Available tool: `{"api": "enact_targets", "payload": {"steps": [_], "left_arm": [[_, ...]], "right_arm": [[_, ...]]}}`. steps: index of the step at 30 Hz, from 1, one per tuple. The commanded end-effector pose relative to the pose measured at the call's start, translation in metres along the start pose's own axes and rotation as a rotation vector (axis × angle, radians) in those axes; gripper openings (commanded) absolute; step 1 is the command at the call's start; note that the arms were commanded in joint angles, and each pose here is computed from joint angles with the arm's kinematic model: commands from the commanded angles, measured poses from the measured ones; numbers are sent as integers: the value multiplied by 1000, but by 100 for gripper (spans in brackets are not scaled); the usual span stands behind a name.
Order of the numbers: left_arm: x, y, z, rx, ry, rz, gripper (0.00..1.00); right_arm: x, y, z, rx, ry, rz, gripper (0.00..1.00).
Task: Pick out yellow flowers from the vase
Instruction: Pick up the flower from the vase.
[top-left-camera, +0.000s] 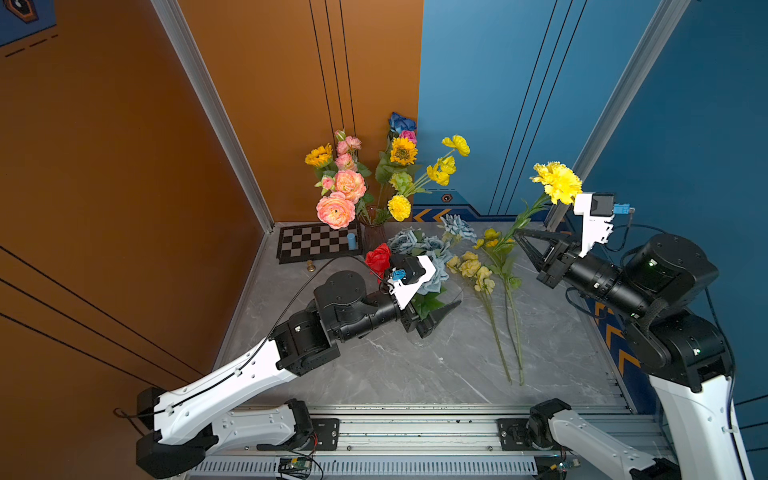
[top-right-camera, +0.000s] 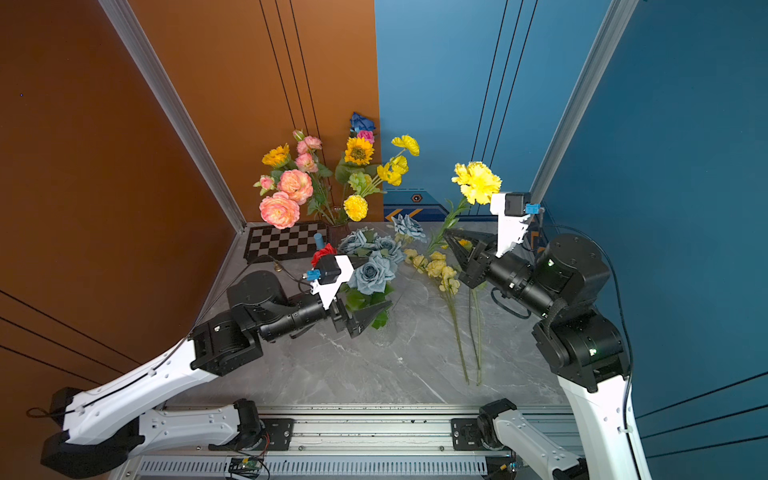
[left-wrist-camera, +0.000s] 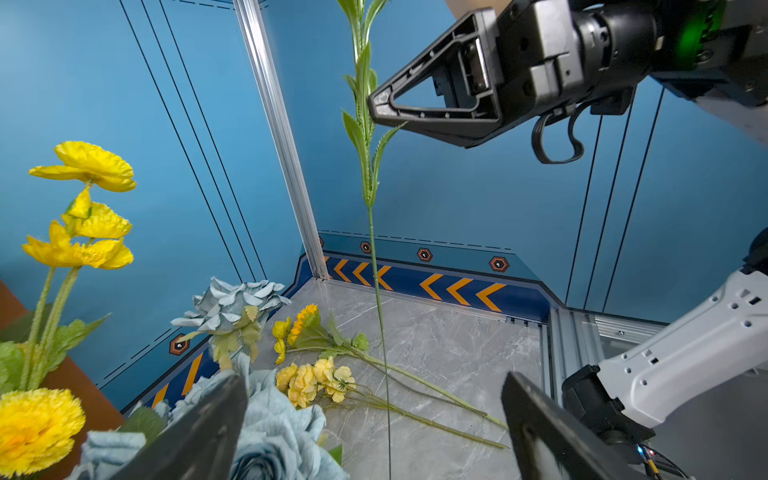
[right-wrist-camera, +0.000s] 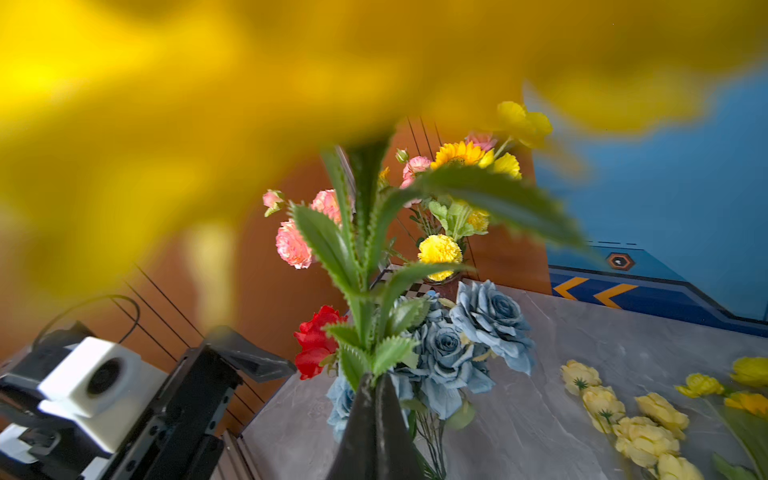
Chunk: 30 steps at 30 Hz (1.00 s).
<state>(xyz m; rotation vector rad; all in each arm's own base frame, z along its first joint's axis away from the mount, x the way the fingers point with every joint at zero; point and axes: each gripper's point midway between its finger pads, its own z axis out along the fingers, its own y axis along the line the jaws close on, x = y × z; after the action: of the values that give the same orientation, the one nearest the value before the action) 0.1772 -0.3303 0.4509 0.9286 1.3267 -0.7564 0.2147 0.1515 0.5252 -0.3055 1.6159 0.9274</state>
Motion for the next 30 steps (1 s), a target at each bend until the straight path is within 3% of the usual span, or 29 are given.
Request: {"api": "enact_targets", "payload": {"steps": [1,3,9,23,30], "left_arm": [[-11,-10,7,50,-8,-30,98],[-9,-10,14,50,3,-44,99],[-4,-19,27,81,22,-63,88],[8,-18,25,56,46,-59,28],[7,-17,23,47,41,-47,17]], "right_arm": [[-15,26,-3,-116,-39,34,0],[-18,33,-2,-154,-45,44,0],[-25,47,-2,-218,-77,43,0],[-17,46,4,-220,-60,31,0],[-15,46,4,-220,-52,26,0]]}}
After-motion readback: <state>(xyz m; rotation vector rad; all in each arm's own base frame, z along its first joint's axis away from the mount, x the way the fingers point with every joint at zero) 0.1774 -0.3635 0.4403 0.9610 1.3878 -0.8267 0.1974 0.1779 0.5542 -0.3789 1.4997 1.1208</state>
